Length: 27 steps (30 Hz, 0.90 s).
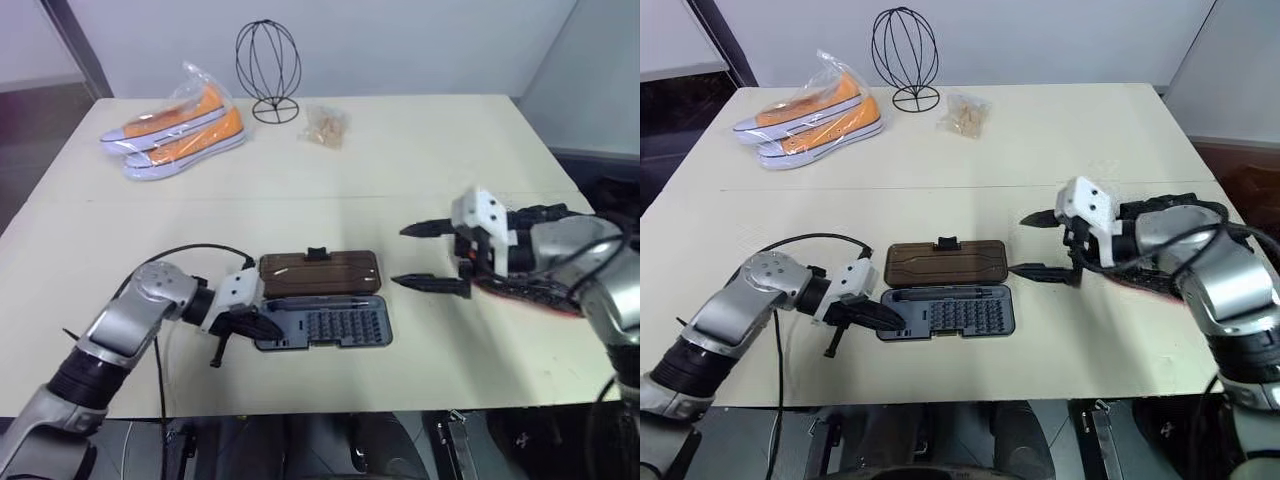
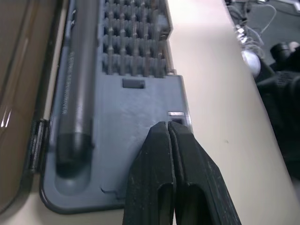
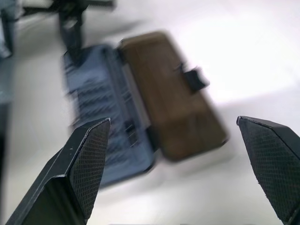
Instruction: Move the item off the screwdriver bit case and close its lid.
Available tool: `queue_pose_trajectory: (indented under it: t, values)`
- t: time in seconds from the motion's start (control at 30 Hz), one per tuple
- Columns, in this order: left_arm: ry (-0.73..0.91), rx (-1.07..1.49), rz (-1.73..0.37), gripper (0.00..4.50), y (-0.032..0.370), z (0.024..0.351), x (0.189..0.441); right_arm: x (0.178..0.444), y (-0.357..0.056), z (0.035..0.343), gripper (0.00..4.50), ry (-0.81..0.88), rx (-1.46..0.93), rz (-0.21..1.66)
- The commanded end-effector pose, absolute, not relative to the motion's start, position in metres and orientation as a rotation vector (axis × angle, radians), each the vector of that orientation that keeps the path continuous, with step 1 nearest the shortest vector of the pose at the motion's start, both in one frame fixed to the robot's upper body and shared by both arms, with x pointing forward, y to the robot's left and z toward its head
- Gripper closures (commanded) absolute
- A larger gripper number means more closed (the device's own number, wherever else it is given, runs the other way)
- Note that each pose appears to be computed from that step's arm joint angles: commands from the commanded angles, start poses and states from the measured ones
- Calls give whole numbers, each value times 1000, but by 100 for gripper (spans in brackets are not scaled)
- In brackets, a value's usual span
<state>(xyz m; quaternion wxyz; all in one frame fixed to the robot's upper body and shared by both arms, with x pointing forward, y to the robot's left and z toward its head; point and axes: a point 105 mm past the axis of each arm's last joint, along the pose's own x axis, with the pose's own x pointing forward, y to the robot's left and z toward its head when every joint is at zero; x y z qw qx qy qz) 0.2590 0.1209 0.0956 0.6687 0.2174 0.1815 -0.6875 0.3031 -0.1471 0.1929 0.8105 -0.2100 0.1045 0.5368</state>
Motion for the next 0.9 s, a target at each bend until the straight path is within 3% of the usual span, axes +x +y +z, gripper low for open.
queue_pose_trajectory:
  t: [0.03, 0.33, 0.47, 0.57, 0.67, 0.9]
  values:
    - [410, 511, -1473, 445, 121, 84, 270, 319, -138, 197, 0, 201, -472, 1126]
    - [435, 527, -1476, 445, 126, 73, 264, 369, -123, 170, 0, 286, -507, 1034]
    - [442, 526, -1471, 445, 128, 73, 263, 376, -121, 154, 0, 328, -513, 1041]
    - [444, 524, -1468, 450, 128, 73, 262, 378, -119, 146, 87, 348, -507, 1052]
    - [446, 518, -1466, 450, 128, 74, 261, 377, -115, 139, 230, 361, -534, 1079]
    - [449, 514, -1466, 450, 128, 75, 260, 380, -107, 132, 230, 370, -574, 1103]
